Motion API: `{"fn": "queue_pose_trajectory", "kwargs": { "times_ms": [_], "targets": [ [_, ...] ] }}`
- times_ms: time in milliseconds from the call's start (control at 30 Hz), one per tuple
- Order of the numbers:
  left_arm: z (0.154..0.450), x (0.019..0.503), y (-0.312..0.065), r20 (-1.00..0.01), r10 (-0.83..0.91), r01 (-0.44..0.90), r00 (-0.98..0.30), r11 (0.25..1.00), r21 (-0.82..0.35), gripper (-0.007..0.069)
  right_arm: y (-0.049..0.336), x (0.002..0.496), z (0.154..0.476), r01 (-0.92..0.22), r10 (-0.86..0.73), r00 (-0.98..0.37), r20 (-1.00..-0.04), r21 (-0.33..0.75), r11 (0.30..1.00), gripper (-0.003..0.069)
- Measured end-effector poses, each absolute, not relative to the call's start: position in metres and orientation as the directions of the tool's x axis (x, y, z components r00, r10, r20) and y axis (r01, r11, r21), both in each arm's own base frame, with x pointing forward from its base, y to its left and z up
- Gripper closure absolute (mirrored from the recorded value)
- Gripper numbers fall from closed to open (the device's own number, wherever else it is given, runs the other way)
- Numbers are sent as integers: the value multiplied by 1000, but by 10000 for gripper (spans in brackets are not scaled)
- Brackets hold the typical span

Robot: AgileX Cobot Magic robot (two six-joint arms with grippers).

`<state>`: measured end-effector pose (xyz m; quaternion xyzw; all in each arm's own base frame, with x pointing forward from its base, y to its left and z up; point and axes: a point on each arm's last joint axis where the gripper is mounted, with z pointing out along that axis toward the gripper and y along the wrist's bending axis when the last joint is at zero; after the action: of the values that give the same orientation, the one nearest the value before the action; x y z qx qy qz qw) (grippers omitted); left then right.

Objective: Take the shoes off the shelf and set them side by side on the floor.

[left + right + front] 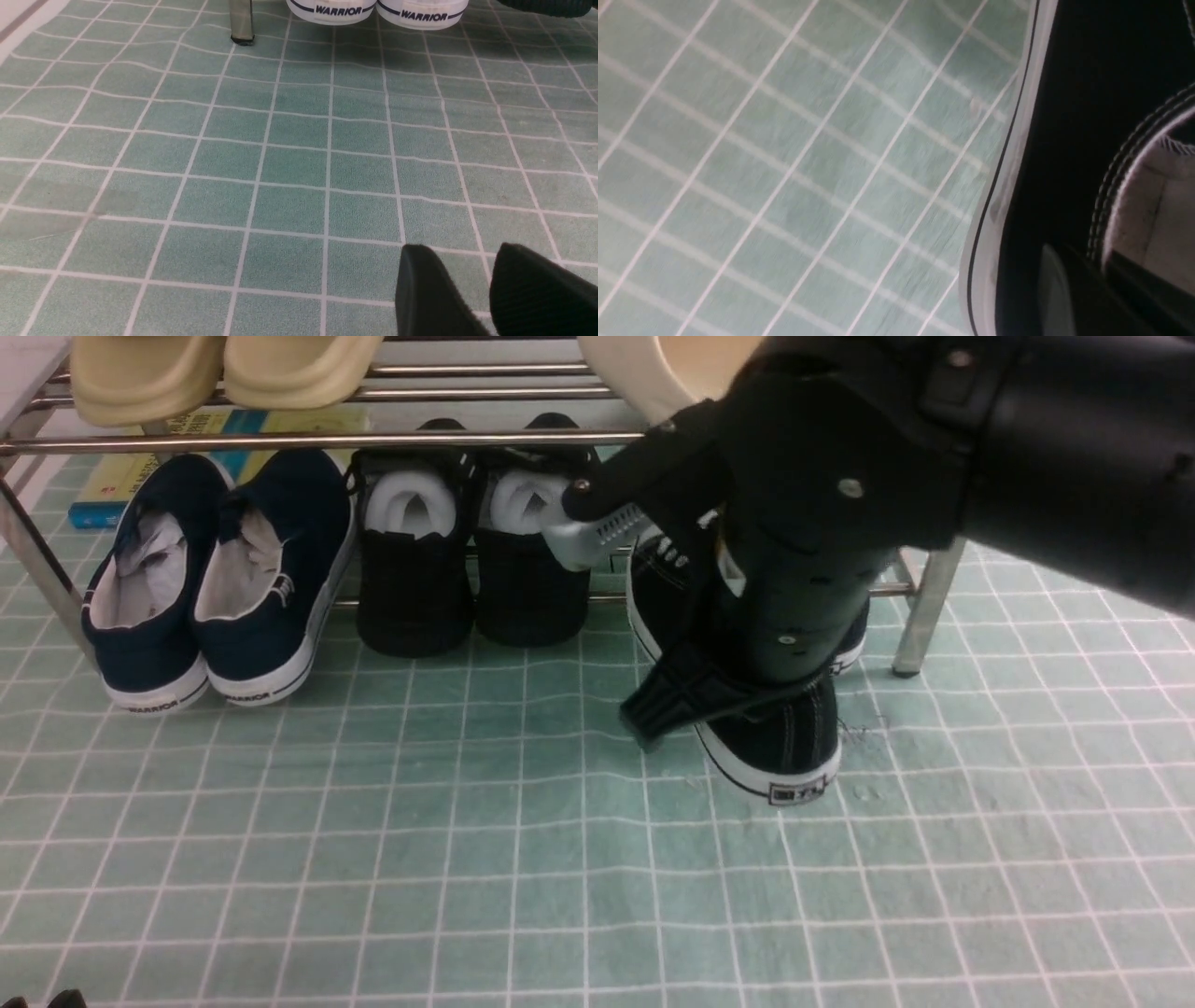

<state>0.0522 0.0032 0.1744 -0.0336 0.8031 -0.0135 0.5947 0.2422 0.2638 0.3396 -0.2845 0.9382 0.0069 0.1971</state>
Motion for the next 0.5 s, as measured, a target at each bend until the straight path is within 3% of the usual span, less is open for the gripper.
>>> {"fn": "queue_pose_trajectory", "kwargs": {
  "times_ms": [233,500],
  "targets": [
    [174,52,3,-954,-70,-38,-290,997,-62,383,247,222,334,-499,-482,-814,-323,-37,866,653],
    [174,52,3,-954,-70,-38,-290,997,-62,383,242,216,301,-432,-428,-870,-246,-41,901,652]
  ]
}}
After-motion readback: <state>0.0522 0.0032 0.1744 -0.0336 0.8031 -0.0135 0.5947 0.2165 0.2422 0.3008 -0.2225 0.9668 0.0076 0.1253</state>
